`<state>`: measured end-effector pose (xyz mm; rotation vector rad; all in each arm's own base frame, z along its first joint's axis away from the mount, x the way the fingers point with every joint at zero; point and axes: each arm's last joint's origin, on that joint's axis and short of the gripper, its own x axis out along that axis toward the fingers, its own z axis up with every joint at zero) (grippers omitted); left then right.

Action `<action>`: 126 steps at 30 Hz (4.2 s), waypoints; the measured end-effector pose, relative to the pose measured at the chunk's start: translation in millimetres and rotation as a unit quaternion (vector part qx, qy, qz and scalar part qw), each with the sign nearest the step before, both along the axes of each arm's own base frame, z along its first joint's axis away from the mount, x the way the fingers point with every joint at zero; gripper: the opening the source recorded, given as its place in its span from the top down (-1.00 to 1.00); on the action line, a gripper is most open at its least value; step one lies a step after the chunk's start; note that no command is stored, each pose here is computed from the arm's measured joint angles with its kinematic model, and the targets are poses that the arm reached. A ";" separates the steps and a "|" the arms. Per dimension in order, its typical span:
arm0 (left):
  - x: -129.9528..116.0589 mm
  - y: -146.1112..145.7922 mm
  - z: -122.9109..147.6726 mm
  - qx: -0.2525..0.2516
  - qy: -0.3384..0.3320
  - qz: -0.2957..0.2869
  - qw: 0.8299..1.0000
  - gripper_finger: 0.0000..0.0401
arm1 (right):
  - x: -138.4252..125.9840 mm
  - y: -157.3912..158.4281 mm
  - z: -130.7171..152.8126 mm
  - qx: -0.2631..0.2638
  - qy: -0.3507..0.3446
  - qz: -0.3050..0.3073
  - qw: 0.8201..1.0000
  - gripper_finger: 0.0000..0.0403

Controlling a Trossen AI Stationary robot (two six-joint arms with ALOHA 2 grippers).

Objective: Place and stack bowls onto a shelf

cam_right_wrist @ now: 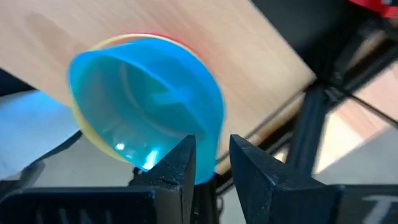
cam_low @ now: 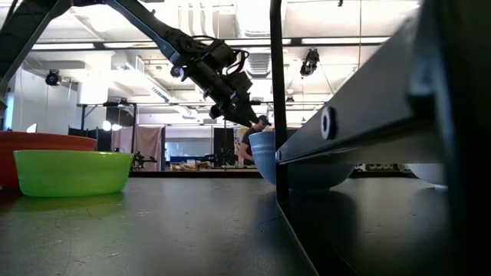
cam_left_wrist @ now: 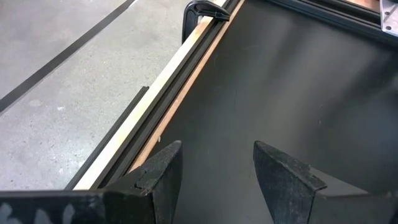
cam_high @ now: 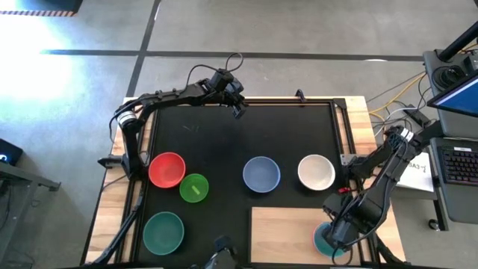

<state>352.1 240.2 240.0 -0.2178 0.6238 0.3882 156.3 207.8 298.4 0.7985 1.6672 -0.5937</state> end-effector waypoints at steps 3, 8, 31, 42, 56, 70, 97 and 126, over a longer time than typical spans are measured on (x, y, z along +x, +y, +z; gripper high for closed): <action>0.0 0.0 0.0 0.000 0.000 0.000 1.000 0.11 | 2.1 1.5 -0.5 0.001 -0.016 -0.001 1.000 0.55; 0.0 0.0 0.0 0.000 0.000 0.000 1.000 0.11 | 2.6 -2.2 -5.1 -0.042 -0.043 -0.001 0.998 0.49; -4.4 -5.3 -6.6 -0.031 0.039 -0.001 0.999 0.11 | 7.9 -4.5 -14.8 -0.110 -0.111 0.064 0.986 0.69; -21.7 -37.8 -11.7 -0.101 0.175 -0.041 0.979 0.11 | 33.3 -28.1 -11.7 -0.265 -0.231 0.151 0.924 0.68; -31.9 -123.3 27.6 -0.120 0.251 -0.078 0.957 0.11 | 36.3 -82.7 -22.5 -0.317 -0.149 0.212 0.912 0.68; -39.9 -236.0 21.8 -0.102 0.328 -0.008 0.939 0.11 | 20.0 -94.3 -47.0 -0.214 -0.340 0.166 0.900 0.68; -82.0 -349.4 -47.6 -0.213 0.299 0.132 0.921 0.11 | 37.7 -96.7 -47.3 -0.097 -0.360 0.265 0.889 0.29; -63.9 -346.4 -48.2 -0.178 0.240 0.006 0.954 1.00 | 41.5 -94.8 -32.3 -0.097 -0.383 0.254 0.883 0.66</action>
